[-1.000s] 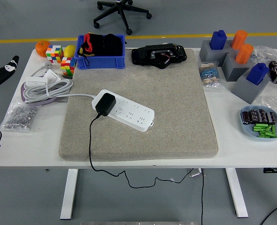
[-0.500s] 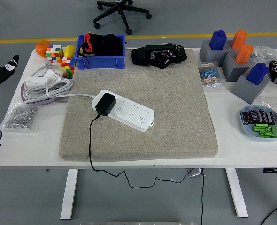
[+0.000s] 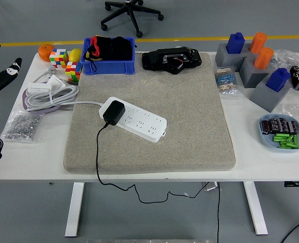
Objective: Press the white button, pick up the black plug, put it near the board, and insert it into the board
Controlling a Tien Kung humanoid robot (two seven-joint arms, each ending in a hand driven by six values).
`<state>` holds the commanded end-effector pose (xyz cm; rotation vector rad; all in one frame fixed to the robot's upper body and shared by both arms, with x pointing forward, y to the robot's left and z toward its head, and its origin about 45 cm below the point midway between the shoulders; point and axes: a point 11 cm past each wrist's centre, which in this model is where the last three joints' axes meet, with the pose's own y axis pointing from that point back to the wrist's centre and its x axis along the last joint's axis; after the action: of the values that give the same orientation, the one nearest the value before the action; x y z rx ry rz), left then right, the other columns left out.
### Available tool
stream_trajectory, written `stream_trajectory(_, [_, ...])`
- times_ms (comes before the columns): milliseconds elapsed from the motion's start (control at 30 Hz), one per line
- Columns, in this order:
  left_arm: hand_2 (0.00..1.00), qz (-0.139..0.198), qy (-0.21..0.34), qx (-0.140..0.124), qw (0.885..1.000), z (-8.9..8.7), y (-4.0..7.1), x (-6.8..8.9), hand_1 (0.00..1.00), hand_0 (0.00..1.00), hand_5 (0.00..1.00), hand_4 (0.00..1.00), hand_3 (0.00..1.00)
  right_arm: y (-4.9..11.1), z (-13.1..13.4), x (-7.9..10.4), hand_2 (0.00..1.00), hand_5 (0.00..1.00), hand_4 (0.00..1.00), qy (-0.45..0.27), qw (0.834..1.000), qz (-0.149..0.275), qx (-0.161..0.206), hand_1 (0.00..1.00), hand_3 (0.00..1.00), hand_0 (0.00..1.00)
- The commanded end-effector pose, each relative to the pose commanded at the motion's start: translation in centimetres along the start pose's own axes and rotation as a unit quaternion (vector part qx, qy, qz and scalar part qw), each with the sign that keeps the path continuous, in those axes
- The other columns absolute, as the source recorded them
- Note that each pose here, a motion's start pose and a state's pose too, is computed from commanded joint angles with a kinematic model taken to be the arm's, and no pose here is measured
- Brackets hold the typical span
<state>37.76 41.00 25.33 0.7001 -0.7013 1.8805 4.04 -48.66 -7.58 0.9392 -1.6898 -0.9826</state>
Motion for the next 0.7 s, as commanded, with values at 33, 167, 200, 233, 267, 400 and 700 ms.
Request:
stream_trajectory(33, [0.838,0.000,0.000,0.001,1.000,-0.03,0.01,-0.01,0.885,0.849,0.547,0.800,0.784,0.00,0.01,-0.02,0.688,0.397,0.703,0.000,1.000,-0.001,0.000,0.713,0.641,0.741])
stream_trajectory(167, [0.838,-0.001,0.001,0.000,1.000,0.02,0.03,-0.08,0.885,0.850,0.548,0.799,0.785,0.00,0.17,0.00,0.688,0.397,0.703,0.001,1.000,0.000,-0.002,0.713,0.642,0.741])
stream_trajectory(200, [0.838,0.000,0.001,0.000,1.000,0.02,0.04,-0.08,0.885,0.850,0.548,0.799,0.785,0.00,0.17,0.00,0.688,0.397,0.703,0.001,1.000,0.000,-0.002,0.713,0.642,0.741])
stream_trajectory(233, [0.838,-0.001,0.001,0.001,1.000,-0.02,0.06,-0.10,0.885,0.850,0.548,0.799,0.785,0.00,0.17,0.01,0.688,0.397,0.703,0.001,1.000,0.000,-0.002,0.713,0.642,0.741])
stream_trajectory(267, [0.839,-0.001,0.001,0.002,1.000,-0.07,0.08,-0.11,0.885,0.850,0.548,0.798,0.784,0.00,0.16,0.01,0.688,0.397,0.703,0.000,1.000,0.000,-0.002,0.713,0.641,0.741])
stream_trajectory(400, [0.839,0.000,0.001,0.002,1.000,-0.09,0.11,-0.12,0.885,0.850,0.548,0.798,0.784,0.01,0.01,-0.04,0.688,0.397,0.703,0.001,1.000,-0.001,0.000,0.713,0.641,0.741])
stream_trajectory(700, [0.840,-0.001,0.001,0.002,1.000,-0.16,0.19,-0.12,0.885,0.848,0.548,0.797,0.784,0.00,0.27,-0.04,0.688,0.397,0.703,0.000,1.000,0.000,-0.003,0.713,0.640,0.741])
